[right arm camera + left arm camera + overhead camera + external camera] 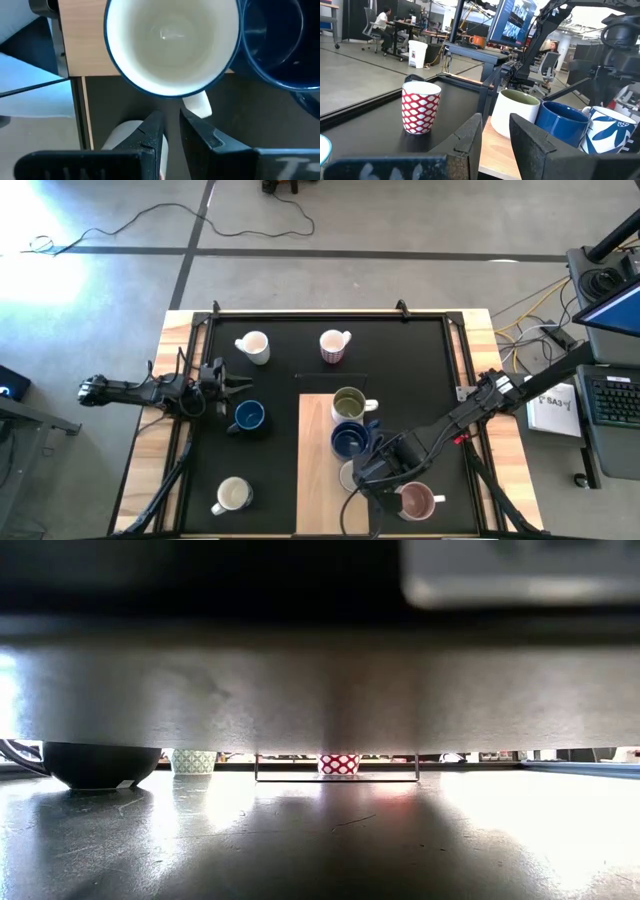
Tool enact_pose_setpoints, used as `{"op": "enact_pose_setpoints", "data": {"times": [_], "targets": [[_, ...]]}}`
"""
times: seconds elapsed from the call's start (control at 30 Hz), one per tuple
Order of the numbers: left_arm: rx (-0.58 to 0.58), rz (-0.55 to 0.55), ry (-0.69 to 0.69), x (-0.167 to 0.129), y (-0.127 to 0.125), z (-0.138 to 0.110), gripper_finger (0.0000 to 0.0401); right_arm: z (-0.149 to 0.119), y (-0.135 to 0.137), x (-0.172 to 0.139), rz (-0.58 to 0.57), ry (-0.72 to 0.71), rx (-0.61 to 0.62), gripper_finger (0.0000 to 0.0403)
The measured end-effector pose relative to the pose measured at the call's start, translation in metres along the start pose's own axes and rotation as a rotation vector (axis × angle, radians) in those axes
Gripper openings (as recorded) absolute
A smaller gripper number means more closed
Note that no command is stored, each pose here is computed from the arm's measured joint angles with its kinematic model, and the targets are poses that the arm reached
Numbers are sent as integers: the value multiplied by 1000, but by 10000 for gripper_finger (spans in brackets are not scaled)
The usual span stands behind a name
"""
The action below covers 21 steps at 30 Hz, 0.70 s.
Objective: Place coffee mugs
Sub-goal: Put the right blue patterned mug on the shelf
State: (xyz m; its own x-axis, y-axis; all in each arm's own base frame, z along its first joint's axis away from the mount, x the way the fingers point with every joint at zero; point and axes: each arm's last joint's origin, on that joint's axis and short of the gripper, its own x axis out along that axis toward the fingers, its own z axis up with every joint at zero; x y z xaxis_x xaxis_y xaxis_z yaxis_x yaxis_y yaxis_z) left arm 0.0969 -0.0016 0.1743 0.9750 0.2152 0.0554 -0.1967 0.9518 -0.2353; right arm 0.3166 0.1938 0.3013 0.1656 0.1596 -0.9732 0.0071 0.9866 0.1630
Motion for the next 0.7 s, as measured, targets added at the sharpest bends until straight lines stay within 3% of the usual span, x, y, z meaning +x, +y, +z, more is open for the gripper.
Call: {"op": "enact_pose_setpoints", "data": {"times": [0.7], "targets": [[0,0,-1,0,0,0,82,4,2,1,18,-44,-9,54]]}}
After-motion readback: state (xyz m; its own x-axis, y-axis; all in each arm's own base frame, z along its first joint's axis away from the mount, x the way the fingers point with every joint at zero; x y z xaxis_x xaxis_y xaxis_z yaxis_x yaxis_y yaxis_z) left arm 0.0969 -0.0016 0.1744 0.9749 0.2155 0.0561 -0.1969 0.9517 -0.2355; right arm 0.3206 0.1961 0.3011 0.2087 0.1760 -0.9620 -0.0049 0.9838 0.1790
